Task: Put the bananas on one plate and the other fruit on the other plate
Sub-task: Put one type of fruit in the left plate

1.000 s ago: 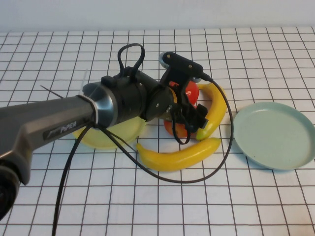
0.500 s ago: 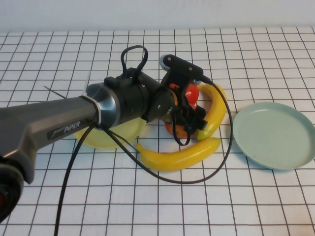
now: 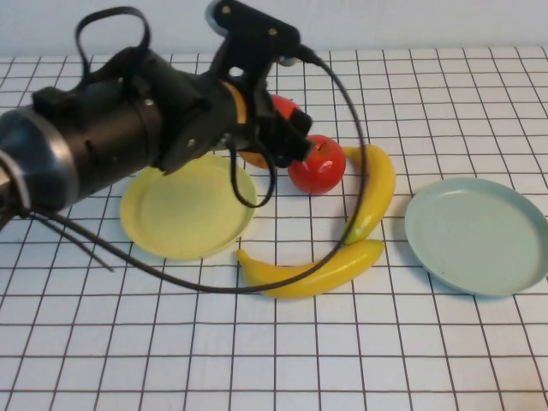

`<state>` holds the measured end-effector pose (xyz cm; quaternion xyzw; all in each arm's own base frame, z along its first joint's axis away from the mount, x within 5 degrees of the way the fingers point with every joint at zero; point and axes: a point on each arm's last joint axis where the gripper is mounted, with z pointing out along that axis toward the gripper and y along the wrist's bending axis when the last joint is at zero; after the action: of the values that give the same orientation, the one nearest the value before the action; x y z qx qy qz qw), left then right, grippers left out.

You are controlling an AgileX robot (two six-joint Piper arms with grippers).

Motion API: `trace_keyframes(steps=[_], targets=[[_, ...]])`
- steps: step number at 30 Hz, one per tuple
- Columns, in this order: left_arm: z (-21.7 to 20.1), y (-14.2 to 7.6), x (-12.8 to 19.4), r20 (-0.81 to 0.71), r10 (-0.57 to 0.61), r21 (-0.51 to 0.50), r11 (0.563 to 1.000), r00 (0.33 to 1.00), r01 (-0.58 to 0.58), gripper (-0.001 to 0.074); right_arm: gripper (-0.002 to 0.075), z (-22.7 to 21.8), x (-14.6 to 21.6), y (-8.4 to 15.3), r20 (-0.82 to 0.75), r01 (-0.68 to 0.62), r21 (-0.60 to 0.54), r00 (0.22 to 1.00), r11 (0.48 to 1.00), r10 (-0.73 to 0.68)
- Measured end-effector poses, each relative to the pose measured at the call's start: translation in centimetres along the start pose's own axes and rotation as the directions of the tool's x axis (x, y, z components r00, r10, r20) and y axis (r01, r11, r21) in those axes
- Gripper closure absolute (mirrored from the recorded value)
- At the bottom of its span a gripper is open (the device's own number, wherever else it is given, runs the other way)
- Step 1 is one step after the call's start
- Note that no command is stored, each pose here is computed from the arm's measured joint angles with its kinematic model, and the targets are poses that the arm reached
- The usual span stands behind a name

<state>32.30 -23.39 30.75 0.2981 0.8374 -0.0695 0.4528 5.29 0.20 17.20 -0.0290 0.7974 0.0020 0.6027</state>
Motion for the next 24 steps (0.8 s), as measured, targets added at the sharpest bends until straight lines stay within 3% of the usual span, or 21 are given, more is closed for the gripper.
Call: trace_keyframes(steps=[6,9,24], targets=[[0.0,5.2,5.6,-0.027,-0.121,-0.087,0.989,0.992,0.118,0.0153,0.0741,0.0,0.0,0.0,0.000,0.000,0.000,1.000,1.000,0.000],[0.4,6.7,7.7,-0.067,-0.160,-0.121,0.981,0.985,0.151,0.0153,0.0741,0.0,0.0,0.0,0.000,0.000,0.000,1.000,1.000,0.000],[2.6,6.9,9.3,-0.116,-0.108,-0.122,0.988,0.987,0.094,0.0153,0.0741,0.0,0.0,0.0,0.000,0.000,0.000,1.000,1.000,0.000]])
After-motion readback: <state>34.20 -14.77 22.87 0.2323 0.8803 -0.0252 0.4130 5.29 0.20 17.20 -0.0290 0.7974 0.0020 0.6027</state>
